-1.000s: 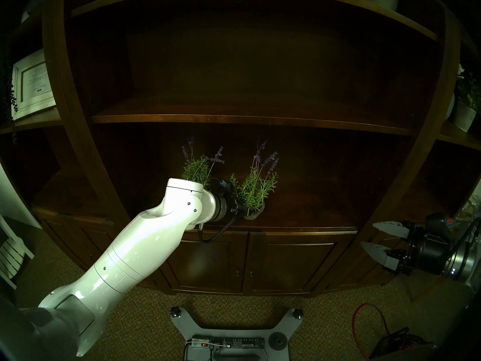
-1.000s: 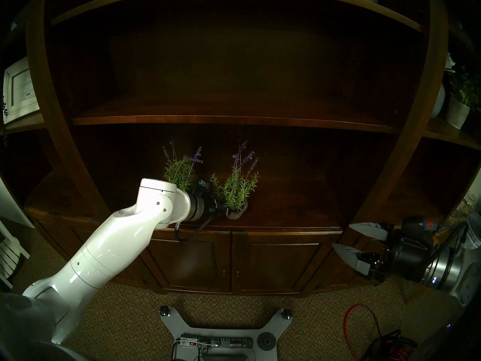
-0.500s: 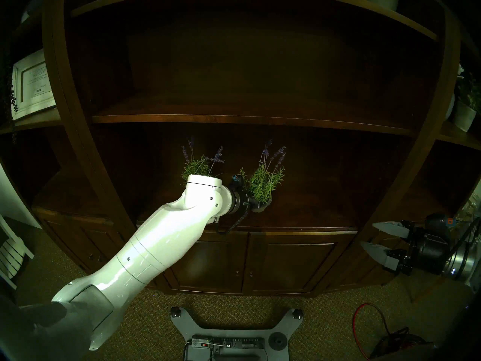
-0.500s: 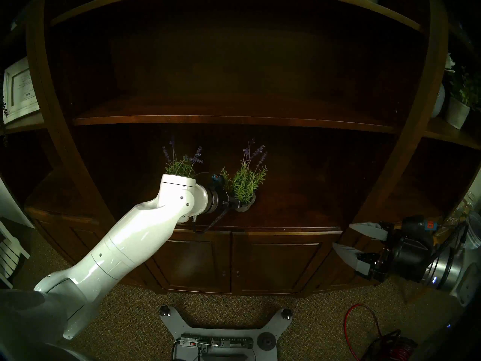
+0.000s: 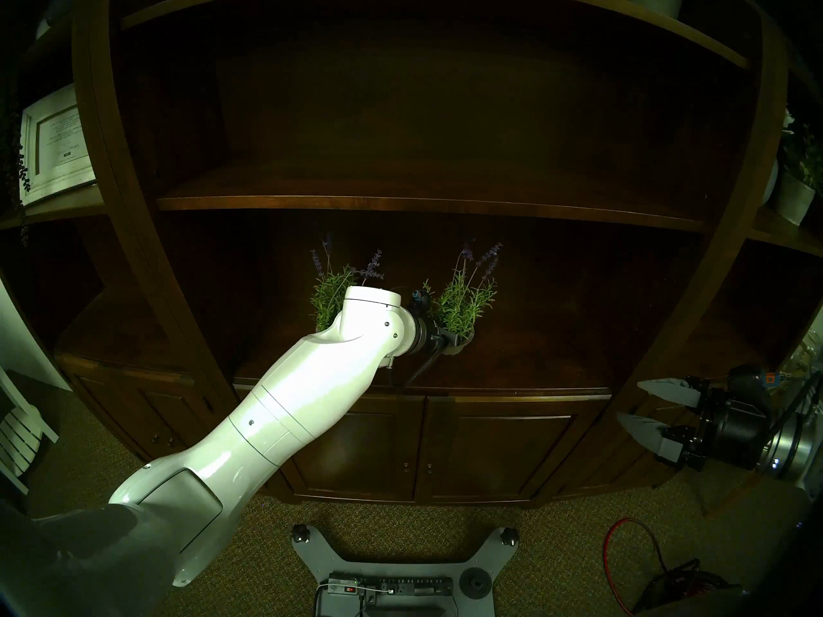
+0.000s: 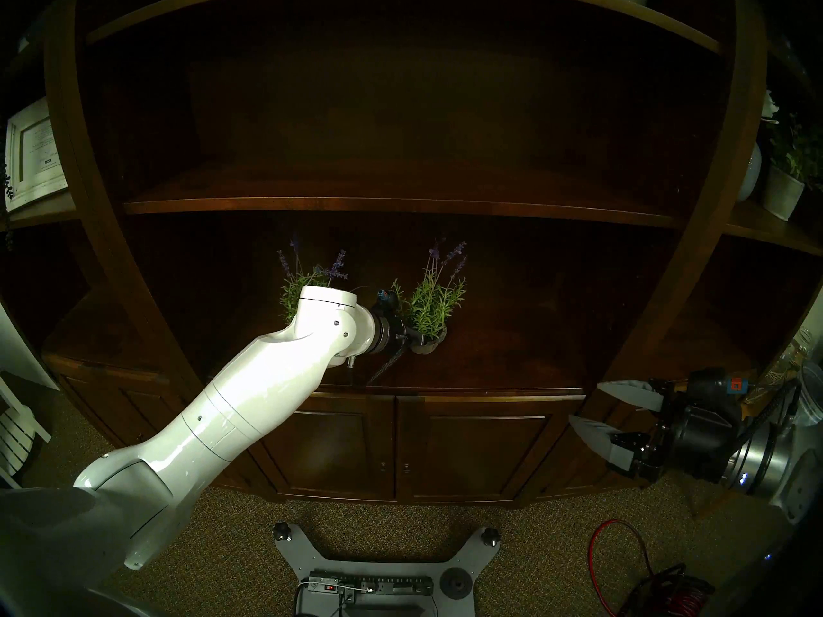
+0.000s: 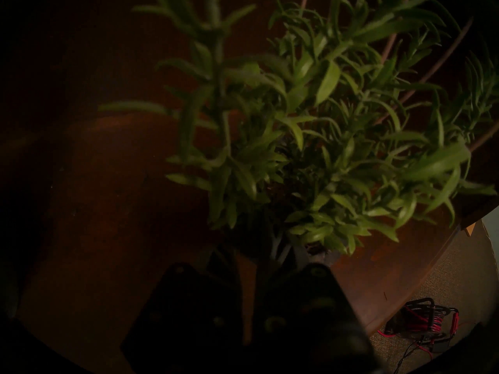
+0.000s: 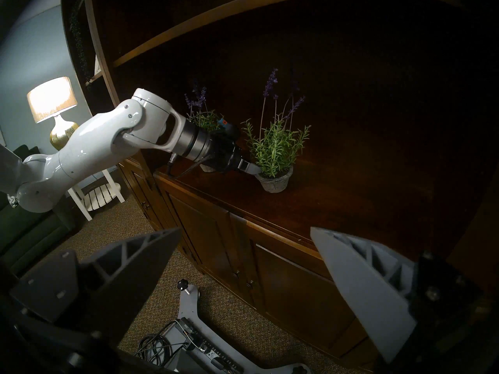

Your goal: Place the fake decorative plant upright

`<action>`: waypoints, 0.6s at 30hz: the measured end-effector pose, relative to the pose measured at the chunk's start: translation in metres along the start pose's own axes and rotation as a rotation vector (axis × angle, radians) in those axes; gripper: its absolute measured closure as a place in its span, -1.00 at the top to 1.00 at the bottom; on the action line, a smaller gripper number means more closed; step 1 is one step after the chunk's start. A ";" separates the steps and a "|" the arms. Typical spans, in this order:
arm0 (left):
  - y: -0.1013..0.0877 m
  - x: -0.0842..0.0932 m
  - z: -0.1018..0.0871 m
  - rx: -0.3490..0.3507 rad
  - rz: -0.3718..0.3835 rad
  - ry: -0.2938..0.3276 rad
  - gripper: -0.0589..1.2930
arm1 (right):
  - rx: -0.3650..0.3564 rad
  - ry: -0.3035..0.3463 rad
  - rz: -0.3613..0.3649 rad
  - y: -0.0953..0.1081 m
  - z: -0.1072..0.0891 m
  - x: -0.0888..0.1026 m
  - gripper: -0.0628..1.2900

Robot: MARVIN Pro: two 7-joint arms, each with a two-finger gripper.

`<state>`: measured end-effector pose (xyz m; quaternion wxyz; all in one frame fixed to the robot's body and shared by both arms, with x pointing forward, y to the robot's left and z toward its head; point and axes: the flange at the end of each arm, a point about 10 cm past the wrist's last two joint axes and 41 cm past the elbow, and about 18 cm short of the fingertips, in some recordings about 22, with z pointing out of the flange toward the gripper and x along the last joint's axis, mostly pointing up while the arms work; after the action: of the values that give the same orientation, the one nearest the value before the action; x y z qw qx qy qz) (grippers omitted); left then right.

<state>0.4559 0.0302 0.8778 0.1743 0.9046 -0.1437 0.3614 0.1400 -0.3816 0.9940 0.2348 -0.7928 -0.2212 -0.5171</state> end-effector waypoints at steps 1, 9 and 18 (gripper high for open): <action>0.000 0.000 0.000 -0.001 0.000 0.000 -0.89 | 0.000 0.000 0.000 0.000 0.000 0.000 0.92; -0.001 0.000 0.002 -0.008 -0.004 -0.001 -0.72 | 0.000 0.000 0.000 0.000 0.000 0.000 0.92; -0.002 -0.002 -0.002 -0.025 -0.018 0.007 -0.44 | 0.000 0.000 0.000 0.000 0.000 0.000 0.92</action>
<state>0.4545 0.0330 0.8772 0.1893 0.9023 -0.1394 0.3612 0.1400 -0.3816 0.9940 0.2348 -0.7928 -0.2212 -0.5171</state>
